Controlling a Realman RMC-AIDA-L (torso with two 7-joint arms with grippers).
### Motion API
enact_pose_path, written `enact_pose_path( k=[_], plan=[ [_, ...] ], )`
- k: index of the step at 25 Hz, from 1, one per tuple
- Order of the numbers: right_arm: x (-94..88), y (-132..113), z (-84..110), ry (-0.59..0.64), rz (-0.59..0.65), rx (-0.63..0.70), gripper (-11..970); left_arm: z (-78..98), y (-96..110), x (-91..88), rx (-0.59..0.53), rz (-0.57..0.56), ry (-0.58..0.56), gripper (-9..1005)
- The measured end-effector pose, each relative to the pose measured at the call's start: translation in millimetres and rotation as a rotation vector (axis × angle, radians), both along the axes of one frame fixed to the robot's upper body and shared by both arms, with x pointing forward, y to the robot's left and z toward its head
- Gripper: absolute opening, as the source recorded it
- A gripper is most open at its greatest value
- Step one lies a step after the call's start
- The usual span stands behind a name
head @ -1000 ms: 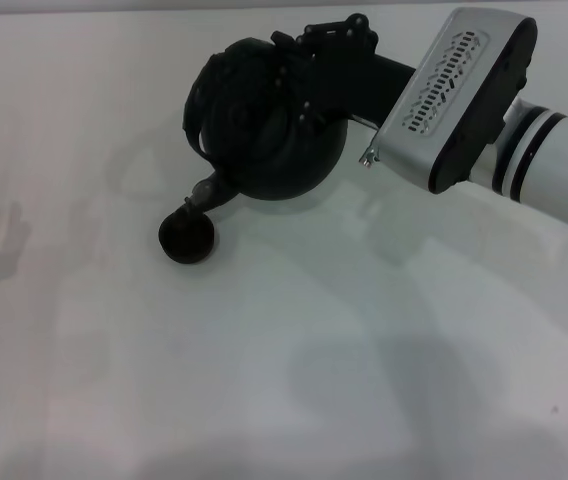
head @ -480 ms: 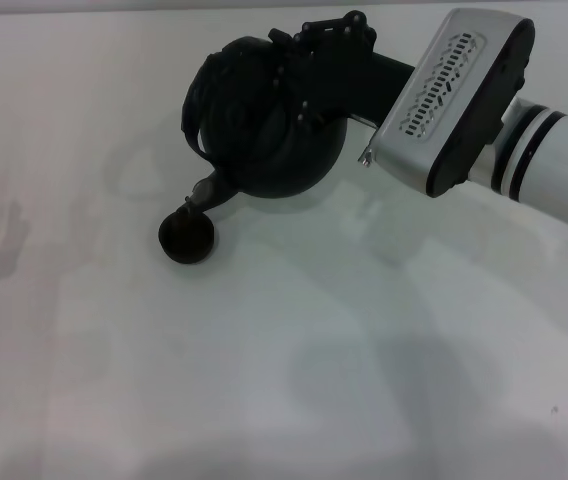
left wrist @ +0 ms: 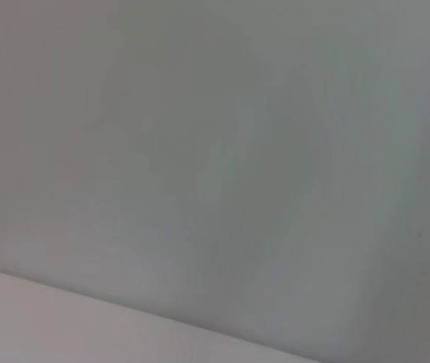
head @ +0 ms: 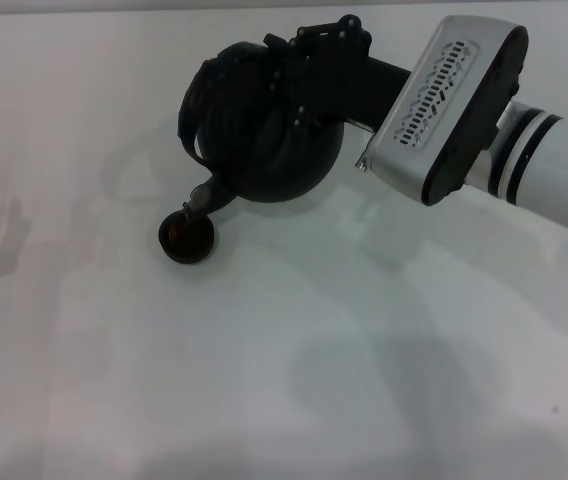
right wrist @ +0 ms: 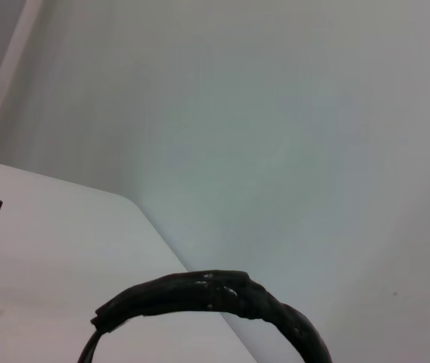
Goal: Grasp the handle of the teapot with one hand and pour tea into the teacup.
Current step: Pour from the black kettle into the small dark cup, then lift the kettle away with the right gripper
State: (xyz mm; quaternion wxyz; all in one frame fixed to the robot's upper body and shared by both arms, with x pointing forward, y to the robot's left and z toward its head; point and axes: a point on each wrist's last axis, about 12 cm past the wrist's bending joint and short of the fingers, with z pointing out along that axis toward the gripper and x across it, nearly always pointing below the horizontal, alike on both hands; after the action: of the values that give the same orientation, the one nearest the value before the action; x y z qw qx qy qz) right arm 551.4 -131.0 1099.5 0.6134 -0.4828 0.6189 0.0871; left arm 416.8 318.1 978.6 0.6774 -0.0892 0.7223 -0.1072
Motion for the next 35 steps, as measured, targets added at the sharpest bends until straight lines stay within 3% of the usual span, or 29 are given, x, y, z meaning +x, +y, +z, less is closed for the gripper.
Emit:
enact_pose_path(
  k=[35],
  plan=[
    [-1.5,2.9,2.5,-0.039,0.005,-0.036,141,0.3,0.2,0.6,0.001,-0.001,-0.001,862]
  ],
)
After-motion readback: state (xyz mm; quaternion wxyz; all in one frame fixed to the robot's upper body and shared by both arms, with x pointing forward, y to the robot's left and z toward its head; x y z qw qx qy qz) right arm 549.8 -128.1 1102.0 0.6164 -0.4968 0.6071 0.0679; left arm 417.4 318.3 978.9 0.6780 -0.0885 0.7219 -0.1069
